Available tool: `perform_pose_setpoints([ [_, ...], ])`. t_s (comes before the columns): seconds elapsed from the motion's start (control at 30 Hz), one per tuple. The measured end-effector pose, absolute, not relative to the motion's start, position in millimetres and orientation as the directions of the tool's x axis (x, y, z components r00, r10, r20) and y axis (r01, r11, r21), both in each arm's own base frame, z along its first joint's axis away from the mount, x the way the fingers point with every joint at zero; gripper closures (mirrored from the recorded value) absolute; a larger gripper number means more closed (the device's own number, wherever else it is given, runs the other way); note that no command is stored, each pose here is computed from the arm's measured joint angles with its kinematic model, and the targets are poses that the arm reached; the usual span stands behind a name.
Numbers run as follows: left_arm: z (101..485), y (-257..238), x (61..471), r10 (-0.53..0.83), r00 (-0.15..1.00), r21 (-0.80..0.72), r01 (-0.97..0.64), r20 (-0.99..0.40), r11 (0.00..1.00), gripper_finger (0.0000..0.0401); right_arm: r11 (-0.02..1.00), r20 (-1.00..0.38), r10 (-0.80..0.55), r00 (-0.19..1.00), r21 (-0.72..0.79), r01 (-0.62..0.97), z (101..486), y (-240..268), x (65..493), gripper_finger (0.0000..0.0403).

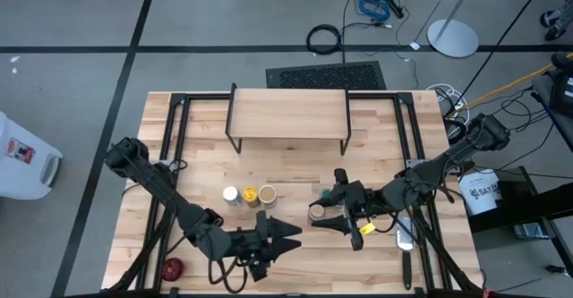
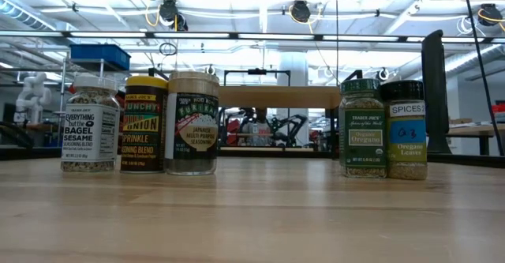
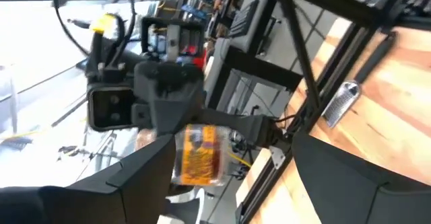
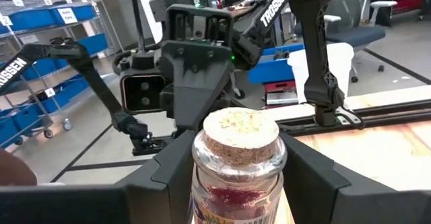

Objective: Shelf spices
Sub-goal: Put the transparent seasoning bottle on the shelf

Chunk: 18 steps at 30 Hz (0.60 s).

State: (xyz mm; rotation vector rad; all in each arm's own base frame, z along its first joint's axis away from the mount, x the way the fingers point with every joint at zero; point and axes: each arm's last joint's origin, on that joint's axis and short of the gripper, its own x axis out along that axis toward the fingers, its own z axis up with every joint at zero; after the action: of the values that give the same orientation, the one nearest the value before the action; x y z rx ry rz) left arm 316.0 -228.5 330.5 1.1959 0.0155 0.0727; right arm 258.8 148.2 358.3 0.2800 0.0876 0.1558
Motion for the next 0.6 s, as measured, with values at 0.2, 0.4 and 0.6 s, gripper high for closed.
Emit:
perform_pose_setpoints([
  [0.2, 331, -218, 322, 0.138, 0.99, 0.918, -0.084, 0.032, 0.388, 0.0057, 0.948, -0.065, 0.169, 0.984, 0.283, -0.144, 358, 148, 259, 0.0229],
  [0.4, 333, -218, 323, 0.075, 0.996, 0.944, -0.069, 0.047, 0.322, 0.0017, 0.949, -0.069, 0.169, 0.983, 0.281, -0.143, 358, 148, 259, 0.0228],
  [0.6, 334, -216, 325, 0.081, 0.995, 0.95, -0.078, 0.056, 0.302, 0.0002, 0.946, -0.071, 0.169, 0.983, 0.292, -0.141, 358, 148, 259, 0.0228],
])
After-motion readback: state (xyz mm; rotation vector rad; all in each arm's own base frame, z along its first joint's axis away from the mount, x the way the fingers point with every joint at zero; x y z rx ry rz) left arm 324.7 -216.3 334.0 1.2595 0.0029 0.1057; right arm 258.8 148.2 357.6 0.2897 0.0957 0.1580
